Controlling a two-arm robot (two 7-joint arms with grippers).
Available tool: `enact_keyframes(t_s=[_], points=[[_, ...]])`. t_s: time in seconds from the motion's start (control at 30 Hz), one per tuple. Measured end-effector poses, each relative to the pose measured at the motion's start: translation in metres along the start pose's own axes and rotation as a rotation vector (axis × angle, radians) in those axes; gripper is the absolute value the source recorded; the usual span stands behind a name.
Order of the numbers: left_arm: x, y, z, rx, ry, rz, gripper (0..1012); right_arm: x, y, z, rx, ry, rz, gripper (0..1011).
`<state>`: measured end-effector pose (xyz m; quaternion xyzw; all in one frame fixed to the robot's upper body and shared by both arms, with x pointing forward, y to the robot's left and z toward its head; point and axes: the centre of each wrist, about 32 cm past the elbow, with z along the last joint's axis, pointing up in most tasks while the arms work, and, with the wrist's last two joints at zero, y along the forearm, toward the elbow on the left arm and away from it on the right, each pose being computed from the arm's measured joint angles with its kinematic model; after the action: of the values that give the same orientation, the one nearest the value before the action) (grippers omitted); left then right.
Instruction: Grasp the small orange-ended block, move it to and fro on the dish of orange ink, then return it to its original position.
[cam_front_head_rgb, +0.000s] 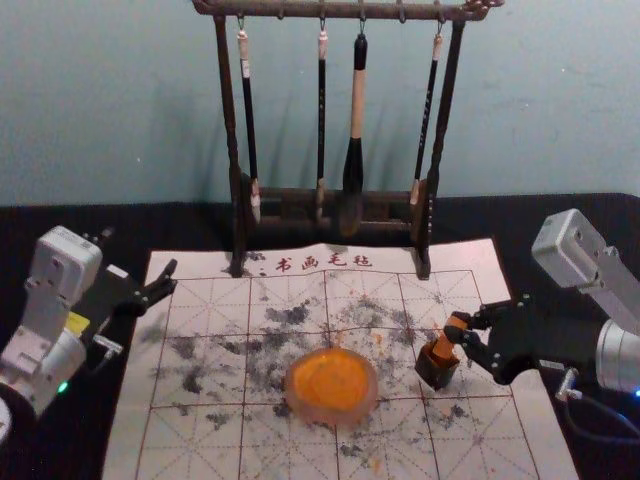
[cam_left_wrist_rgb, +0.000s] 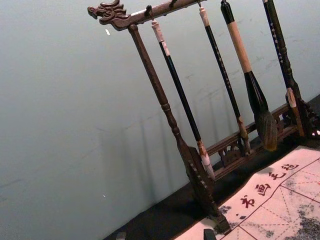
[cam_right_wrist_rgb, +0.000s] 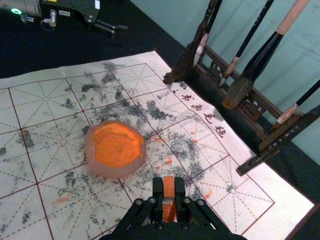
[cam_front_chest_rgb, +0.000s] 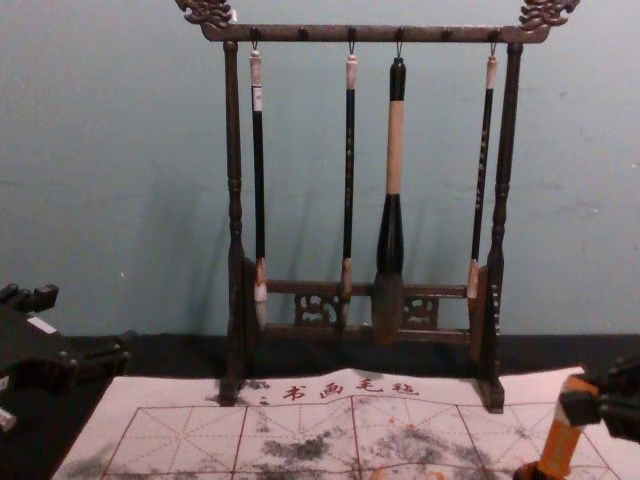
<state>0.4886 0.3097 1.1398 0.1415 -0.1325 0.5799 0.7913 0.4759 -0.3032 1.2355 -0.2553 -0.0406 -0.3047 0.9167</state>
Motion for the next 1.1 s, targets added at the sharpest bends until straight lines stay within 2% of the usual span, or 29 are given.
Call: enact_keyframes(t_s=[0.53, 1.1], points=[[0.0, 0.0, 0.0, 0.0, 0.0, 0.0, 1001, 0.002, 0.004, -0.009, -0.018, 0.028, -0.007, 107], [0.0, 0.0, 0.0, 0.0, 0.0, 0.0, 1001, 0.005, 0.012, -0.013, -0.034, 0.047, 0.0, 107]])
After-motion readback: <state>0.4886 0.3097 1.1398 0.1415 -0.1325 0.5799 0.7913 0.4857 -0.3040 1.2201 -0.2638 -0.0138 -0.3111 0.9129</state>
